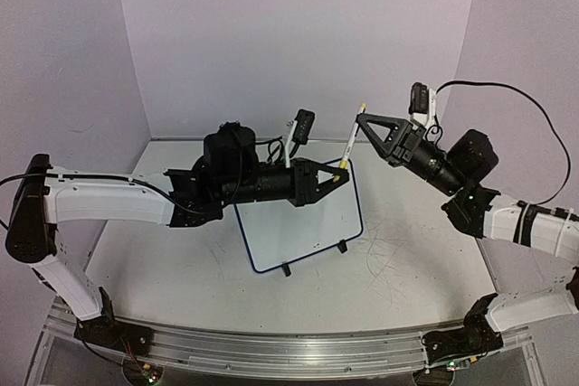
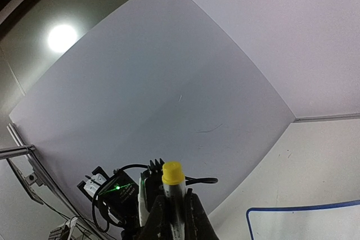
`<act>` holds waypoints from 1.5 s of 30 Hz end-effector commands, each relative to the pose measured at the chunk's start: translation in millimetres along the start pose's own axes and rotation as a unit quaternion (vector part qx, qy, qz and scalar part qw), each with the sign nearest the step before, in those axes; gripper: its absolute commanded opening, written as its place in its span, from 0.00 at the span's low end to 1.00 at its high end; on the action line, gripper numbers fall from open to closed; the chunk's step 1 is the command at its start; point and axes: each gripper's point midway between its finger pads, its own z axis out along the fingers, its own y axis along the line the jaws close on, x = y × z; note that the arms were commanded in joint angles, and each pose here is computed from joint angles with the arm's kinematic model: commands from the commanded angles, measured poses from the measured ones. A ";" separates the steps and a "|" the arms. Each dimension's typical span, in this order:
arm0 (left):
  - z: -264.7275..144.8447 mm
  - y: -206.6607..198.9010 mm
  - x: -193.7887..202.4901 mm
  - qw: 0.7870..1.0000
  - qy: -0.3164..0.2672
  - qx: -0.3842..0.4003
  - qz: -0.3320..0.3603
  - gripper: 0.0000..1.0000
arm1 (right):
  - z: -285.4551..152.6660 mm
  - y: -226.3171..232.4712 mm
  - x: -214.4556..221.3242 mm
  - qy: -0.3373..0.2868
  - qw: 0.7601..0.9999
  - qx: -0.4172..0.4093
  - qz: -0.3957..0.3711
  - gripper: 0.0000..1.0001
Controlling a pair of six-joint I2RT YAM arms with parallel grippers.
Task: Write a sentence on the whiteboard
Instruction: Open the pen cap from the whiteboard marker, then place the pen cap at the center of the board.
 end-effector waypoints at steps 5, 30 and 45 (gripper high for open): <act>-13.8 -2.6 -8.8 1.000 -0.024 -0.005 0.004 0.00 | 2.2 30.2 -30.2 -0.049 0.998 -0.034 -0.005 0.00; -38.7 8.8 38.7 0.999 0.028 -0.011 -0.031 0.00 | -13.1 33.8 -140.9 -0.166 0.980 0.018 -0.105 0.00; -255.9 183.5 8.0 0.859 -0.022 -0.502 -0.098 0.00 | -31.6 -8.3 -113.0 -0.075 0.964 0.163 -0.194 0.00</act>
